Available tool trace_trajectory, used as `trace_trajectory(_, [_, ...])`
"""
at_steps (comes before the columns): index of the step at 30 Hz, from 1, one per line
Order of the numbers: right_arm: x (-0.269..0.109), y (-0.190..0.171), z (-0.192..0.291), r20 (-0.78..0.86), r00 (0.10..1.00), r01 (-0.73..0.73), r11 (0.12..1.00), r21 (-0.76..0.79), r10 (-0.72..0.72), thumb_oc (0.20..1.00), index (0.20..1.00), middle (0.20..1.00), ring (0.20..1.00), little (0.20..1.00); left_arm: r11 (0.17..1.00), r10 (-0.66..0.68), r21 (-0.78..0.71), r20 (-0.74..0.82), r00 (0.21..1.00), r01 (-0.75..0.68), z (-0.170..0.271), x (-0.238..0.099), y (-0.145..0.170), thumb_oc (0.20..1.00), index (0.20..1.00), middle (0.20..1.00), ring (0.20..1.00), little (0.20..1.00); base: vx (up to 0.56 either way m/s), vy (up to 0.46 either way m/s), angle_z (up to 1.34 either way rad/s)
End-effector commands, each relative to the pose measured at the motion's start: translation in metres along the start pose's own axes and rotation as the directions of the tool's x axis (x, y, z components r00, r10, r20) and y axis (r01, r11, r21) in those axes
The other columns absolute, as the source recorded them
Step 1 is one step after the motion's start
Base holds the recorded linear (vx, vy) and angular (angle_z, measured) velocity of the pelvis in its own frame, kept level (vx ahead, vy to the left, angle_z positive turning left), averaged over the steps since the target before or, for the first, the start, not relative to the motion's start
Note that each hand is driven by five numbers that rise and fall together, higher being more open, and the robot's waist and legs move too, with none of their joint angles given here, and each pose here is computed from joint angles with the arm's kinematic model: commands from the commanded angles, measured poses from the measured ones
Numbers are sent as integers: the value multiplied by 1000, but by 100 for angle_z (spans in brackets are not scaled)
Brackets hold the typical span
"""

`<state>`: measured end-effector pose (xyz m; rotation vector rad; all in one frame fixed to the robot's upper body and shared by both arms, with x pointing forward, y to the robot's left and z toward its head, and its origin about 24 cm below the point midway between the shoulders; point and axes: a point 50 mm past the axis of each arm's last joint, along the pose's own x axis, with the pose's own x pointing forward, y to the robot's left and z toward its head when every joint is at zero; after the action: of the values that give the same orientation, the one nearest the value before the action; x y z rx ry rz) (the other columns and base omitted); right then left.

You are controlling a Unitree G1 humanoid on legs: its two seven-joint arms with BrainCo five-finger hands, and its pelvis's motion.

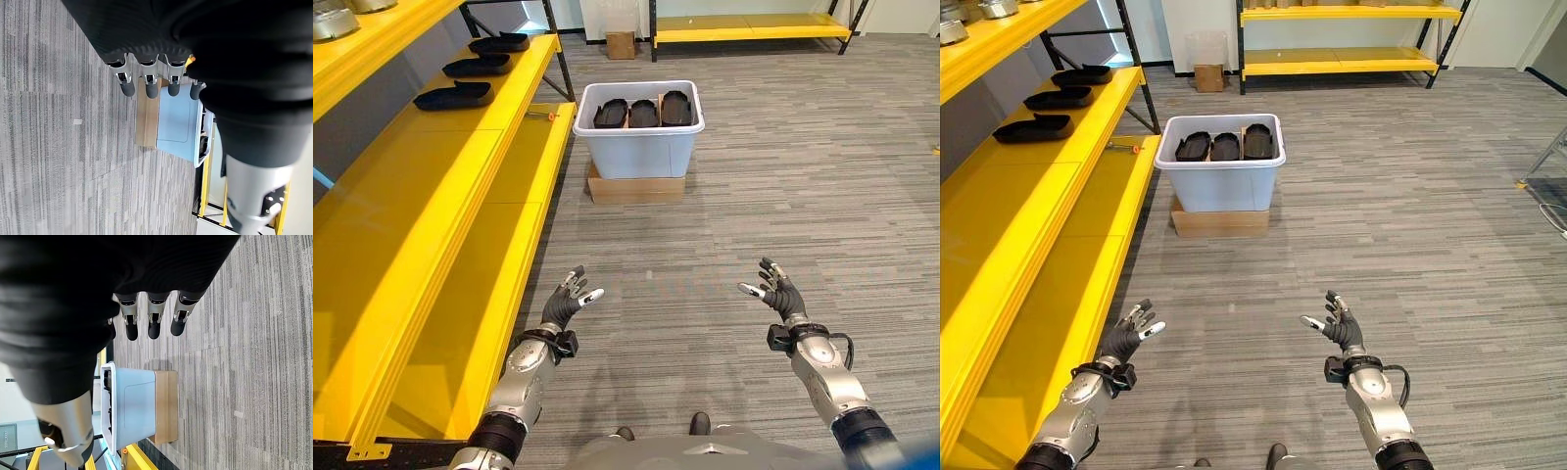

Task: Move parts from the plastic box to the shelf.

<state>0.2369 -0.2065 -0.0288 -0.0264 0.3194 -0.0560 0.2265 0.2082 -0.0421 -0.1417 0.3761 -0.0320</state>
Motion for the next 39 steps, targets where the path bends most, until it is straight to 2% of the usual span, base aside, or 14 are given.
trace_trajectory(1, [9,2,26,115,993,-7,1000,-2,7,1000,1000,1000,1000,1000,999,-19,39,66,998,16,22,10,4,1000,1000,1000,1000,1000,0,0,0])
trace_trajectory(10, [8,4,30,136,990,-38,999,7,36,1000,1000,1000,1000,1000,996,-74,48,42,996,72,21,9,1,1000,1000,1000,1000,1000,3,9,0])
trace_trajectory(23, [8,5,28,124,992,-34,999,20,31,1000,1000,1000,1000,1000,995,-88,56,7,996,88,16,10,1,1000,1000,1000,1000,1000,13,67,0])
trace_trajectory(39, [15,12,44,184,982,-39,999,6,37,1000,1000,1000,1000,1000,992,-95,81,-11,995,95,25,21,-7,1000,1000,1000,1000,1000,-7,154,-5])
